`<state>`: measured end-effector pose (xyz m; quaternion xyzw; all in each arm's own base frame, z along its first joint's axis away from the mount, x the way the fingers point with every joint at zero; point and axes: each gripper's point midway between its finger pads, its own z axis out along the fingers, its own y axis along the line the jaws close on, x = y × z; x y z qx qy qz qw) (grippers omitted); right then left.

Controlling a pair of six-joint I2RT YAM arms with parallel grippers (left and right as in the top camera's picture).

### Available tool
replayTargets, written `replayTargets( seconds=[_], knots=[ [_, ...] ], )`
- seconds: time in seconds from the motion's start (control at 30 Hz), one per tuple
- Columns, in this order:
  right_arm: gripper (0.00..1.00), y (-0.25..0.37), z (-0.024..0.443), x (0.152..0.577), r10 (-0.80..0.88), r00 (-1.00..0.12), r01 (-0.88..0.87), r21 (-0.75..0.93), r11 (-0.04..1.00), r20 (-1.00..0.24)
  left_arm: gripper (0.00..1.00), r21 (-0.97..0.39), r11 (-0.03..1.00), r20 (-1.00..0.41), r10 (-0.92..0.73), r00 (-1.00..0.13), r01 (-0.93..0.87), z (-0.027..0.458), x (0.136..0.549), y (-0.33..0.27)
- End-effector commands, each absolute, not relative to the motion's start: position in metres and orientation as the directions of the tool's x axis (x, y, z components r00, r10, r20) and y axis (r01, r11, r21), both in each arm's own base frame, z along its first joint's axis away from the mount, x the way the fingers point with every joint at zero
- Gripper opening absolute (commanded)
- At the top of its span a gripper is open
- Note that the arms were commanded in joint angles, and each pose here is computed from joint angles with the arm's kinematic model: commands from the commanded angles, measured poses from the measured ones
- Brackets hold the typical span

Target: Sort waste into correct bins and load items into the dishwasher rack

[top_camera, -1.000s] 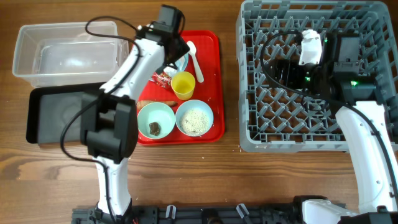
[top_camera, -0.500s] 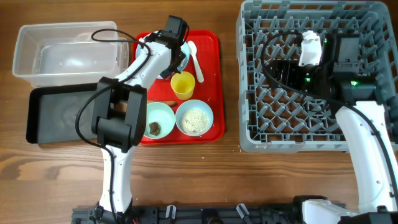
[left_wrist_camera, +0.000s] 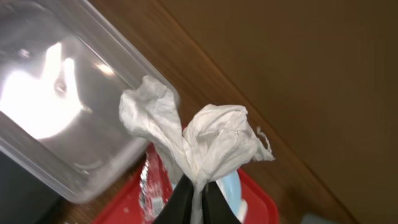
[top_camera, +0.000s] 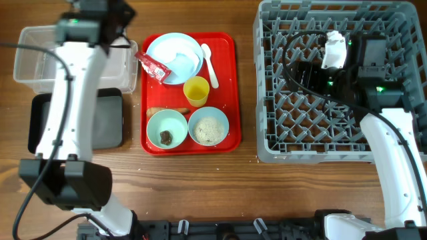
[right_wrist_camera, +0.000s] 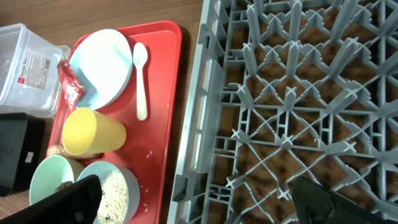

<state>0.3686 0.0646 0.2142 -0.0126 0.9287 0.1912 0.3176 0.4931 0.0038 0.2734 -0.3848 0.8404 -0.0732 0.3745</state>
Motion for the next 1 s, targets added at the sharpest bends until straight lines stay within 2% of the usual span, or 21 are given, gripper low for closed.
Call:
replayTargets(
  seconds=[0.0,0.1,0.13,0.17,0.2,0.23,0.4,0.47,0.5,0.57,0.67,0.77,0.97],
  knots=[
    [1.0,0.067,0.22,0.372,0.118,-0.793,-0.143,0.372,0.917,-0.598,0.04,-0.34,0.612,-0.568,-0.739,-0.363,-0.713,0.231,0.504,0.084],
    [1.0,0.067,0.22,0.371,0.118,-0.795,-0.142,0.372,0.917,-0.594,0.04,-0.281,0.564,-0.517,-0.771,-0.372,-0.777,0.178,0.511,0.116],
    [1.0,0.067,0.22,0.371,0.118,-0.795,-0.142,0.372,0.917,-0.595,0.09,-0.256,0.557,-0.499,-0.776,-0.386,-0.79,0.159,0.512,0.12],
    [1.0,0.067,0.22,0.371,0.118,-0.795,-0.142,0.372,0.917,-0.595,0.48,-0.245,0.556,-0.491,-0.778,-0.393,-0.794,0.152,0.512,0.12],
    [1.0,0.067,0.22,0.371,0.119,-0.796,-0.141,0.373,0.917,-0.594,0.97,-0.239,0.556,-0.487,-0.778,-0.397,-0.796,0.147,0.513,0.12],
    [1.0,0.067,0.22,0.371,0.118,-0.795,-0.142,0.372,0.917,-0.594,1.0,-0.244,0.556,-0.489,-0.778,-0.394,-0.794,0.149,0.514,0.12],
    [1.0,0.067,0.22,0.371,0.116,-0.794,-0.144,0.37,0.918,-0.596,1.0,-0.335,0.649,-0.474,-0.742,-0.474,-0.683,0.186,0.516,0.095],
    [1.0,0.067,0.22,0.372,0.116,-0.793,-0.145,0.369,0.918,-0.599,0.98,-0.391,0.739,-0.41,-0.674,-0.615,-0.549,0.196,0.509,0.046],
    [1.0,0.067,0.22,0.372,0.117,-0.792,-0.145,0.37,0.918,-0.599,0.95,-0.357,0.786,-0.379,-0.616,-0.69,-0.505,0.189,0.5,0.013],
    [1.0,0.067,0.22,0.372,0.117,-0.793,-0.144,0.37,0.918,-0.598,0.91,-0.284,0.824,-0.359,-0.565,-0.743,-0.49,0.174,0.488,-0.019],
    [1.0,0.067,0.22,0.372,0.116,-0.793,-0.145,0.37,0.918,-0.598,0.89,-0.198,0.836,-0.331,-0.548,-0.768,-0.512,0.14,0.475,-0.07],
    [1.0,0.067,0.219,0.371,0.116,-0.796,-0.143,0.37,0.918,-0.595,0.88,-0.086,0.799,-0.353,-0.583,-0.732,-0.595,0.098,0.475,-0.077],
    [1.0,0.067,0.218,0.369,0.116,-0.8,-0.14,0.371,0.918,-0.589,0.84,-0.062,0.798,-0.359,-0.579,-0.732,-0.6,0.042,0.498,-0.079]
  ],
)
